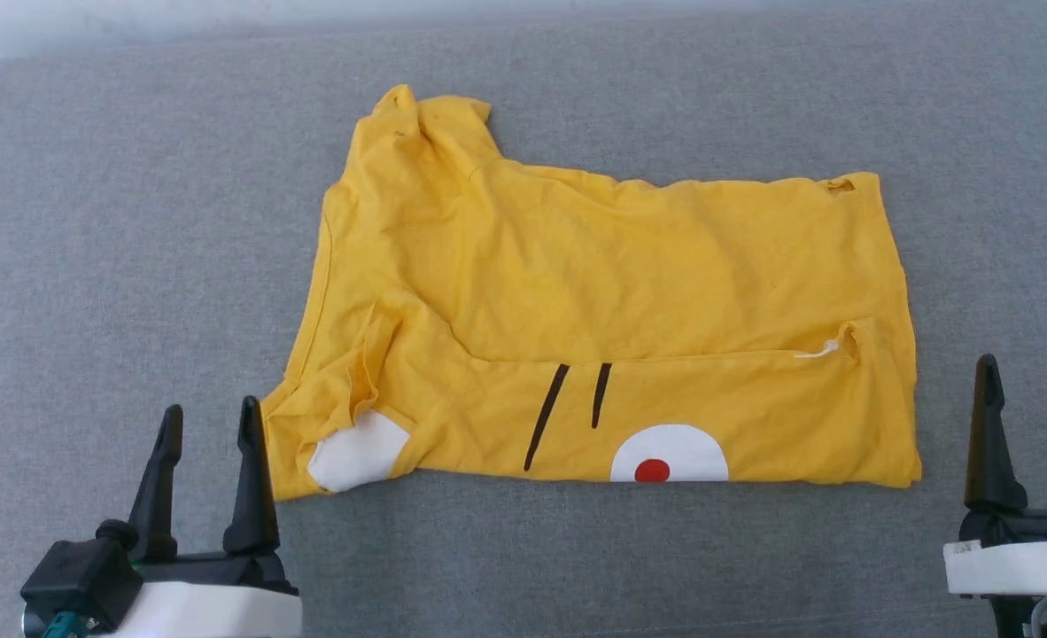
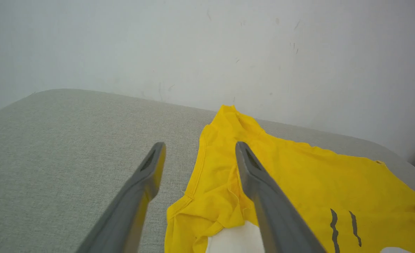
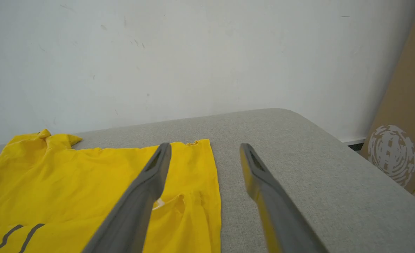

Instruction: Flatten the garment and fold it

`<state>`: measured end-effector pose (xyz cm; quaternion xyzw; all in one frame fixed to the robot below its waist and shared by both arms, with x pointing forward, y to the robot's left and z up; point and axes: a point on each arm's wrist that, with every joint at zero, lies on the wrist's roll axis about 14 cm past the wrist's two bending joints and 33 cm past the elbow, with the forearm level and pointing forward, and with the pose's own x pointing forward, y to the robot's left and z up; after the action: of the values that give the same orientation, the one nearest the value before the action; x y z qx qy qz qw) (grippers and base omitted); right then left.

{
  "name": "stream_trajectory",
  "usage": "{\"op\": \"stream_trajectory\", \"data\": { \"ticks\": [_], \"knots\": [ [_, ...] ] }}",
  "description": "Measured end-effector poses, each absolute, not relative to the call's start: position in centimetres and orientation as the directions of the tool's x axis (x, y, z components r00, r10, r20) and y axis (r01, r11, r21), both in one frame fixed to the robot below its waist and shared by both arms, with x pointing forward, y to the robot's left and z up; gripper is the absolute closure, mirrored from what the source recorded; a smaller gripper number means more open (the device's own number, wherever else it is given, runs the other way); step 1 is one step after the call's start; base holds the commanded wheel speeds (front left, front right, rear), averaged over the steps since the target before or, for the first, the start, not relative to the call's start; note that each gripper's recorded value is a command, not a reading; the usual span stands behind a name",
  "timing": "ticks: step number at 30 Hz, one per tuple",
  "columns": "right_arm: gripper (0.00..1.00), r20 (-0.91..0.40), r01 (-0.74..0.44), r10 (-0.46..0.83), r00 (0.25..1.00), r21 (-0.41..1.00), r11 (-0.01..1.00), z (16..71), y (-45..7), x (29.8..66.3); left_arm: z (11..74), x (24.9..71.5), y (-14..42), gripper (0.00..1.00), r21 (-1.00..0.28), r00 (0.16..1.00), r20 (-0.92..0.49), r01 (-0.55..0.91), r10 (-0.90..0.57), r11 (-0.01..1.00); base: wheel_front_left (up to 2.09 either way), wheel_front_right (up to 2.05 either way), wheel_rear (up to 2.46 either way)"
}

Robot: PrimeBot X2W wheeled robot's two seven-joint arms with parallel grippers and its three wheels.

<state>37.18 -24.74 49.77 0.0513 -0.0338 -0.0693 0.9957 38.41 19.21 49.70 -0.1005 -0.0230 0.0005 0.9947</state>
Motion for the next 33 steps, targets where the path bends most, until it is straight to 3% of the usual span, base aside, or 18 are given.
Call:
{"op": "stream_trajectory", "data": {
  "ticks": [5, 10, 23, 28, 29, 30, 31, 33],
  "knots": [
    [0.0, 0.065, 0.139, -0.147, 0.987, 0.105, 0.985, 49.8, -24.9, 37.2, 48.6, 38.1, 19.5, 0.0, -0.188, 1.0, 0.009, 0.005, -0.004, 0.982, 0.0, 0.0, 0.0],
    [0.0, 0.055, 0.135, -0.142, 0.988, 0.105, 0.985, 49.4, -24.8, 37.4, 45.6, 37.9, 18.8, 0.0, -0.223, 0.985, -0.159, 0.026, -0.063, 0.975, 0.0, 0.0, 0.0],
    [0.0, 0.018, 0.147, -0.15, 0.989, 0.107, 0.983, 48.2, -24.9, 37.5, 39.1, 37.8, 18.4, 0.0, -0.212, 0.83, -0.533, 0.055, -0.163, 0.976, 0.0, 0.0, 0.0],
    [0.0, 0.013, 0.169, -0.171, 0.985, 0.109, 0.98, 48.1, -25.5, 37.2, 38.0, 38.0, 18.2, 0.0, -0.24, 0.784, -0.594, 0.04, -0.179, 0.97, 0.0, 0.0, 0.0],
    [0.0, 0.012, 0.172, -0.174, 0.985, 0.108, 0.979, 48.1, -25.6, 37.1, 37.9, 38.2, 18.1, 0.14, -0.25, 0.779, -0.599, 0.038, -0.185, 0.968, 0.0, 0.0, 0.0],
    [0.0, 0.011, 0.175, -0.177, 0.984, 0.107, 0.979, 48.0, -25.7, 37.1, 37.9, 38.3, 18.0, 0.62, -0.256, 0.774, -0.604, 0.038, -0.19, 0.966, 0.0, 0.0, 0.0],
    [0.0, 0.01, 0.178, -0.18, 0.984, 0.106, 0.978, 48.0, -25.8, 37.0, 37.8, 38.4, 17.9, 1.0, -0.264, 0.771, -0.606, 0.037, -0.195, 0.964, 0.0, 0.0, 0.0],
    [0.0, 0.009, 0.184, -0.186, 0.982, 0.105, 0.977, 48.0, -26.0, 36.9, 37.8, 38.6, 17.6, 1.0, -0.283, 0.764, -0.609, 0.042, -0.214, 0.958, 0.0, 0.0, 0.0]
  ]
}}
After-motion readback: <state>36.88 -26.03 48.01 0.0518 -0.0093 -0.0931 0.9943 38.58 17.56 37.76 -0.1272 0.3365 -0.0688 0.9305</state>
